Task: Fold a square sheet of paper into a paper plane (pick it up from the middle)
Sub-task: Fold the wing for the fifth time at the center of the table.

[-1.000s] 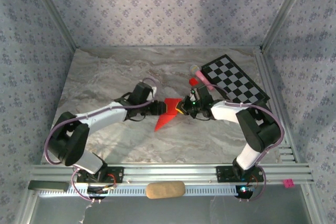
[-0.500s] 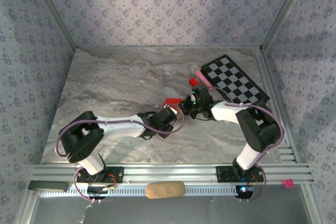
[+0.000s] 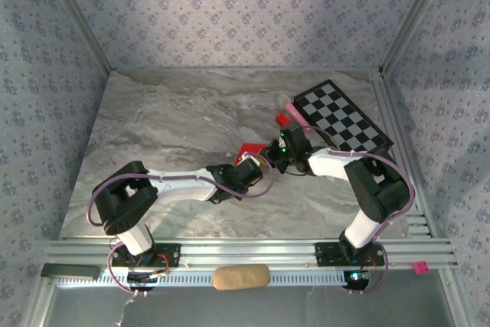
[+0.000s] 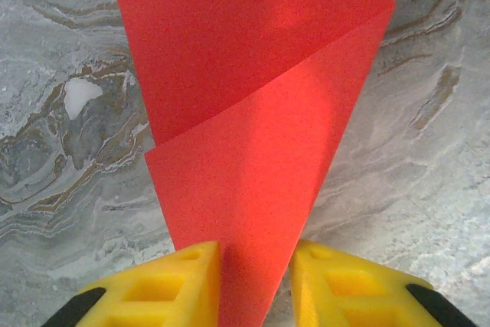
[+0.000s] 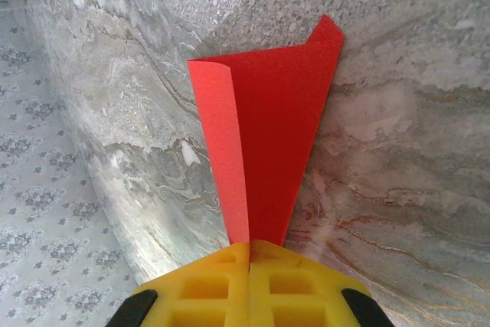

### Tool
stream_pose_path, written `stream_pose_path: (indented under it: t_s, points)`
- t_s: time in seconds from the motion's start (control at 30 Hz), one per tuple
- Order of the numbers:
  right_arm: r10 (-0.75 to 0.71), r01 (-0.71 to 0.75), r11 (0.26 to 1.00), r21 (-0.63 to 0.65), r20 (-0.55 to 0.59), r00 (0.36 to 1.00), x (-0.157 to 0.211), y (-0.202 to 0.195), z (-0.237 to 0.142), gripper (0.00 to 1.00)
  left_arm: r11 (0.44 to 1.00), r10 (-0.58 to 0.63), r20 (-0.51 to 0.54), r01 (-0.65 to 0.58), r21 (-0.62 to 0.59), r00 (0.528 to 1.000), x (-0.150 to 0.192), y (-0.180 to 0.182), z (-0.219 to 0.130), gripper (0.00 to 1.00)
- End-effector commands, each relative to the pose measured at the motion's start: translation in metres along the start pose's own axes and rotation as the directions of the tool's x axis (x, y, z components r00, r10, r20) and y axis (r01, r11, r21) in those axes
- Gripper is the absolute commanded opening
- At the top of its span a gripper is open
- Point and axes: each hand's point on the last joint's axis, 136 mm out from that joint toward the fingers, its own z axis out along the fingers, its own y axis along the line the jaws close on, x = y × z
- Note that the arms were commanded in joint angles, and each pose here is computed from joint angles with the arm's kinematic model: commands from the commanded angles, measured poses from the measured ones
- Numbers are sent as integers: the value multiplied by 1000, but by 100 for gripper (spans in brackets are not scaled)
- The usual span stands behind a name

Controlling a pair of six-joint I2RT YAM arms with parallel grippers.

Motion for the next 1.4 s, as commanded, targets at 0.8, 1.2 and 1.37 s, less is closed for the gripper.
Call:
stream_pose_path:
  t_s: [0.8,1.2,1.37]
  points:
    - [-2,3,999,-33,15,1000,-5,11,-9,0,999,22,-9,-22,-27,1000,1,-1,4,17]
    - [-19,20,1000,-12,13,1000,-4,5,-10,6,1000,11,5,-11,-3,1000,-3,-5,3,4]
    - [-60,59,997,46,19,998,-4,-3,-17,20,999,-20,-11,21,35,1000,-1,-9,5,2]
